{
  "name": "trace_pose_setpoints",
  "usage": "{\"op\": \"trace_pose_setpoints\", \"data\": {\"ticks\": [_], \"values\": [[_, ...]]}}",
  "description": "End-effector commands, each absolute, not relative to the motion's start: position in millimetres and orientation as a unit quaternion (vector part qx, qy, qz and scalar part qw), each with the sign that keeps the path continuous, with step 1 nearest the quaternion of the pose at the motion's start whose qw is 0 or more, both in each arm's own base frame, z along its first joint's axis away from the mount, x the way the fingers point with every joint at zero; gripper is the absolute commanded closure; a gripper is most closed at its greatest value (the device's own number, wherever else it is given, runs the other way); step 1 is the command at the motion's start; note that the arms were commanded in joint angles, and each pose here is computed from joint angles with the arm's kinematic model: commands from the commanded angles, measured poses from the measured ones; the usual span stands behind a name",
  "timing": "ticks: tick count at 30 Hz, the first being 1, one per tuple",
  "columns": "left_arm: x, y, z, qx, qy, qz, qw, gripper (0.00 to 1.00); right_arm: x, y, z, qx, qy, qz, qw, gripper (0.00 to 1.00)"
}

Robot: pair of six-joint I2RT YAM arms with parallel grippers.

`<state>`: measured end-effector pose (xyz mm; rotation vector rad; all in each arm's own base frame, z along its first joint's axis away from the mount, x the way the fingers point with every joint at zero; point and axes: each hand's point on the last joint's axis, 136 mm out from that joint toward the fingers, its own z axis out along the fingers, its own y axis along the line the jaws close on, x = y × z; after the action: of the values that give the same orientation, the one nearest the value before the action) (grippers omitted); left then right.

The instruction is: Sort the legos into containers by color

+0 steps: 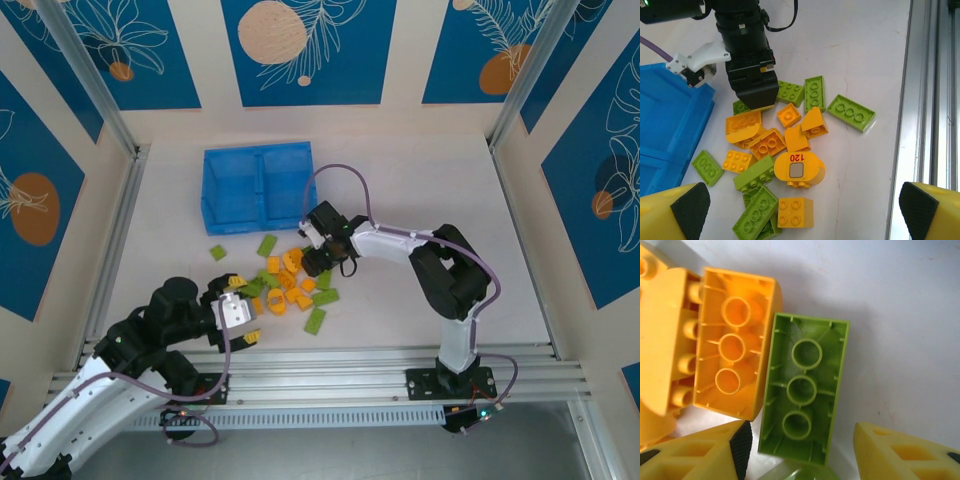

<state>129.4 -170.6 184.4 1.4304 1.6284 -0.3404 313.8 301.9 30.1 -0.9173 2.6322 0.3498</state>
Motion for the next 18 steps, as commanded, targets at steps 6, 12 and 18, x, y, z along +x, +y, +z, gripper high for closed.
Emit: {"op": "trace_pose_setpoints", "data": {"ticks": [6,12,18], "values": [[129.0,-173.1,184.1,0.586,0.651,-0.140,0.462,0.00,317.6,310.1,23.9,-0.331,0.920,0.129,0.167,0.55],[130.3,-171.4,185.0,0.582,0.652,-0.135,0.467,0.00,314.9,313.4,68.2,-0.325,0.906,0.149,0.227,0.65],[137.8,-168.1,192.2,0.563,0.656,-0.121,0.487,0.00,313.9,310.8,154.3,-0.300,0.879,0.171,0.330,0.70]]}}
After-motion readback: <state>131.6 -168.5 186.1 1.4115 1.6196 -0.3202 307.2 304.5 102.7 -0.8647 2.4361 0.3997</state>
